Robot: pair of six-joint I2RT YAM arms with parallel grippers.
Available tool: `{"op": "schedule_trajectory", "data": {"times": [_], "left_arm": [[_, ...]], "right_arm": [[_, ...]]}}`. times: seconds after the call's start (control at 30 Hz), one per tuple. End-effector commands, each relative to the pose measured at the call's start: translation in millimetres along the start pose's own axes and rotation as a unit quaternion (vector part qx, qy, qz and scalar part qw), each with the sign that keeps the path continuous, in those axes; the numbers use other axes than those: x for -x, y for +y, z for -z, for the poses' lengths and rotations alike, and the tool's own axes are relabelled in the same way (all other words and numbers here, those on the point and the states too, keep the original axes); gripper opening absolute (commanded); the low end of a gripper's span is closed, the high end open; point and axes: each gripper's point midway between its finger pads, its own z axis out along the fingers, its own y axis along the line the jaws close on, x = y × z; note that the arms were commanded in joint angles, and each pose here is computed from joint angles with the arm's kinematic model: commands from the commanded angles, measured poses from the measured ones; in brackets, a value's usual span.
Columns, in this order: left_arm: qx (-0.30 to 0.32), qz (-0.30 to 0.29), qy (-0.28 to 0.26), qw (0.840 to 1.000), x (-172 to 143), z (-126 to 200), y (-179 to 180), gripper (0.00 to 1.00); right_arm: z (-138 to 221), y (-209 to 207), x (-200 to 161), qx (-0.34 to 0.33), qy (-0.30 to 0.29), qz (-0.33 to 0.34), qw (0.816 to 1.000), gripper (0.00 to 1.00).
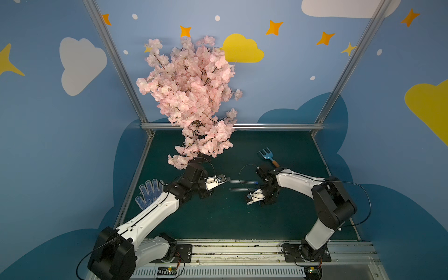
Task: Insert stoppers into test tubes
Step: Pick up the stopper from the center of the board.
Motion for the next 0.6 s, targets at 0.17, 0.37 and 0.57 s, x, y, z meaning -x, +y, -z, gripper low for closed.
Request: {"op": "schedule_trajectory", "data": {"times": [0.17, 0.37, 0.57], "left_arm": [[0.004, -0.001, -0.014, 1.000, 4.8, 4.4, 1.5, 0.02], [0.006, -0.001, -0.014, 1.000, 4.6, 5.4, 1.8, 0.02], [0.008, -0.002, -0.015, 1.000, 4.8, 6.5, 2.1, 0.02]], "right_arm": [[1.2, -2.5, 2.5, -0.004, 0.000, -0.030, 1.000, 0.34], [-2.2, -6.0, 1.8, -0.003, 0.000, -0.048, 0.999, 0.31], [0.7, -7.0, 2.0, -0.006, -0.003, -0.059, 0.998, 0.29]]}}
